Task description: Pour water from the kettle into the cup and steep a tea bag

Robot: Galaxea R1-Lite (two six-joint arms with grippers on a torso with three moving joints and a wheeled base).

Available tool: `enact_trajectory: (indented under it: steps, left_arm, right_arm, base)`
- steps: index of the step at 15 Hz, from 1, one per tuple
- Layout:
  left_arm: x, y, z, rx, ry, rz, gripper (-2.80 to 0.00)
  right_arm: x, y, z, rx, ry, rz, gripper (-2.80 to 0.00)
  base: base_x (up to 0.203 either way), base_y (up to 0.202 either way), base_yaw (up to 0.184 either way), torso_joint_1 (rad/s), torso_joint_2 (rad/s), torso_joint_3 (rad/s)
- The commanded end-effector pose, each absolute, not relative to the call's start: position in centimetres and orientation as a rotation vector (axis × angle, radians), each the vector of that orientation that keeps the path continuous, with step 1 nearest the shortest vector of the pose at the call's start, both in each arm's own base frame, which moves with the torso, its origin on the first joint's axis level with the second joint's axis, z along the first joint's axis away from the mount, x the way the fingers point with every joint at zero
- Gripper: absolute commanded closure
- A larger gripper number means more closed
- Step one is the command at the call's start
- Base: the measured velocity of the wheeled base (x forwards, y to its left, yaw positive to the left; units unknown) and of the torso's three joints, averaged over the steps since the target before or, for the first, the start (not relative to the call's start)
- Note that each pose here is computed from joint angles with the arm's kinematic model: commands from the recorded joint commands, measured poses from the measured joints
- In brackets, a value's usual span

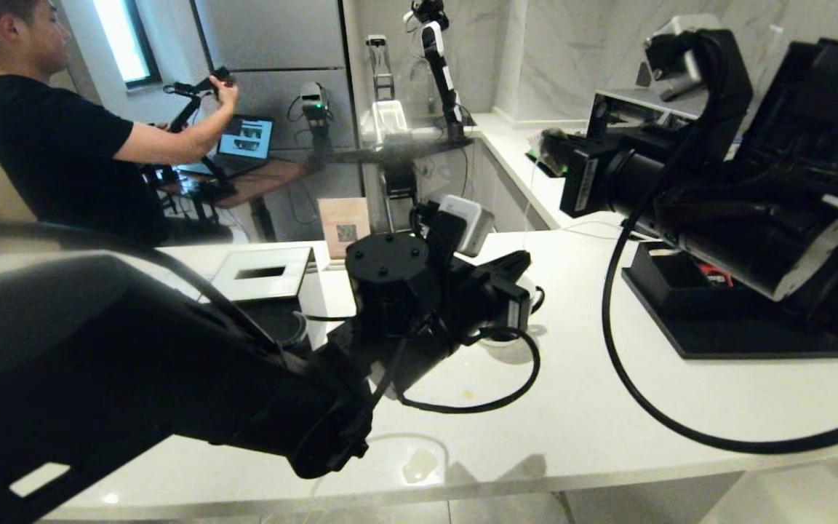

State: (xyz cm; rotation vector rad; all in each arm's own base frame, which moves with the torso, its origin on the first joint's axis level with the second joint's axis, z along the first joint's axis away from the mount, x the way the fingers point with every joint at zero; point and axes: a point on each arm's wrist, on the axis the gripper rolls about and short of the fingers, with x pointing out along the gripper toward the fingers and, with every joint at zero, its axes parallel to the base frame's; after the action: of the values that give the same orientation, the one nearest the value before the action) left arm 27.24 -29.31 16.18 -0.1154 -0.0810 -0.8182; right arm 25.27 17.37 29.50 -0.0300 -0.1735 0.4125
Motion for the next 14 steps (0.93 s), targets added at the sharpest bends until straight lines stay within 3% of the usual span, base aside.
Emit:
enact_trajectory:
  steps: [1, 14]
  left_arm:
    - [27.1, -29.3, 16.5, -0.122, -0.092, -0.819, 0.0]
    - [26.8, -29.0, 17.6, -0.135, -0.119, -0.821, 0.0]
  right_arm:
    - [25.5, 17.0, 29.6, -0.03, -0.178, 0.395, 0.0]
    - [28.1, 16.0, 27.4, -0.059, -0.113, 0.335, 0.0]
  base:
    - [0.0, 0.0, 0.0, 0.0, 0.0, 0.0]
    - [0.0, 0.0, 0.0, 0.0, 0.0, 0.0]
